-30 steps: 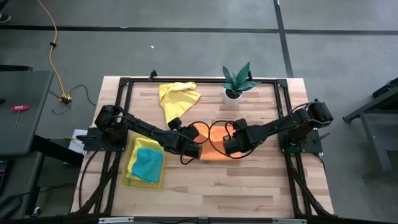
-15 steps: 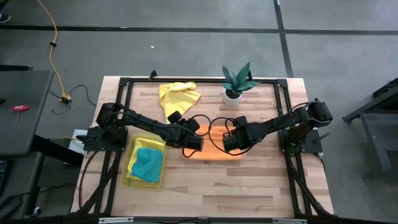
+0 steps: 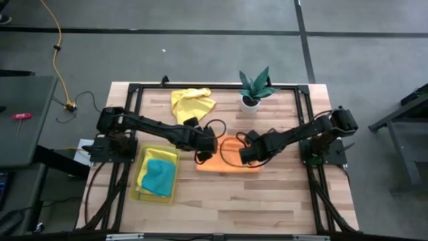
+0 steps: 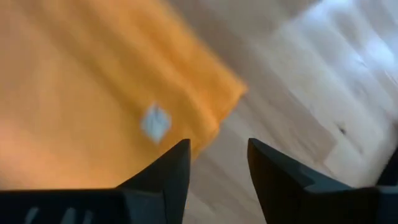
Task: Fold microfiber towels
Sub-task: Fold the orange microfiber cloth
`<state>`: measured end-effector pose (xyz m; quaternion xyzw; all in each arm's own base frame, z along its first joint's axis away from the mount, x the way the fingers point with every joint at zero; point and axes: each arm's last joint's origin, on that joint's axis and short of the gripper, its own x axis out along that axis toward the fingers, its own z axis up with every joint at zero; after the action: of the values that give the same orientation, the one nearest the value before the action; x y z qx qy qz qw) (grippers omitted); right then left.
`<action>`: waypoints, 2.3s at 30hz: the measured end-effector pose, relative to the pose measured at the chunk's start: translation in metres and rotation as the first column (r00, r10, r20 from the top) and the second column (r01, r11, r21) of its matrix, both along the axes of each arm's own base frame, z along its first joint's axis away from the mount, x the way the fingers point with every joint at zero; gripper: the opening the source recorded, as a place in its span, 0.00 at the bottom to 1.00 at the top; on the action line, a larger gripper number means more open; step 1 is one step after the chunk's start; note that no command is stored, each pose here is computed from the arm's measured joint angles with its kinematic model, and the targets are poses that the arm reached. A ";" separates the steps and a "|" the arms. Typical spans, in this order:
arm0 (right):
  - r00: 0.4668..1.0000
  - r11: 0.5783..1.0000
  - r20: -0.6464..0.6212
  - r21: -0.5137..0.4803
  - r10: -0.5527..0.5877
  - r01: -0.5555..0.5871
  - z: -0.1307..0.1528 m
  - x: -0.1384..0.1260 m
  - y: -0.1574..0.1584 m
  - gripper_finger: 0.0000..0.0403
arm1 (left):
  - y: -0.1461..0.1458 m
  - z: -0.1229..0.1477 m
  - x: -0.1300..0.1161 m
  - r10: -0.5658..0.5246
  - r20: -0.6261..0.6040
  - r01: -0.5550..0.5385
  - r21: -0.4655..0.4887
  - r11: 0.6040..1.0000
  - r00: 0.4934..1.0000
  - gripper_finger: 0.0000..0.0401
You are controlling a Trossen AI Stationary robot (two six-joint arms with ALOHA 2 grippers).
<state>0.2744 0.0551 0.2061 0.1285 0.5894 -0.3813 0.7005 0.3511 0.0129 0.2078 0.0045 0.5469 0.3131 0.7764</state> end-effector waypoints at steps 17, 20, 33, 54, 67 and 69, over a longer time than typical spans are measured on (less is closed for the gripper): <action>0.899 0.971 0.425 0.239 -0.104 -0.001 -0.060 -0.089 0.014 0.01 | -0.071 0.008 -0.079 0.062 0.810 0.147 -0.180 0.973 0.583 0.00; 0.862 0.966 0.497 0.258 -0.102 -0.034 -0.069 -0.085 0.007 0.00 | -0.070 0.008 -0.081 0.093 0.820 0.138 -0.204 0.969 0.564 0.00; 0.814 0.982 0.566 0.189 -0.130 0.025 -0.070 -0.072 -0.022 0.00 | -0.070 0.007 -0.081 0.125 0.821 0.121 -0.229 0.966 0.558 0.00; 0.576 0.828 0.620 0.241 -0.532 0.505 -0.068 -0.075 -0.078 0.00 | -0.069 0.004 -0.083 0.117 0.799 0.108 -0.222 0.969 0.590 0.00; 0.663 0.936 0.662 0.271 -0.351 0.225 -0.043 -0.083 -0.045 0.00 | 0.000 -0.021 -0.094 0.404 0.360 -0.196 -0.493 0.848 0.841 0.00; 0.653 0.932 0.666 0.274 -0.361 0.236 -0.044 -0.083 -0.042 0.00 | 0.013 -0.030 -0.092 0.401 0.309 -0.194 -0.530 0.826 0.862 0.00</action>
<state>0.1914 0.0135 0.1619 0.4166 0.2758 -0.3635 0.7863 0.2588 0.0257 0.1776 -0.3413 0.4266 0.2811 0.7890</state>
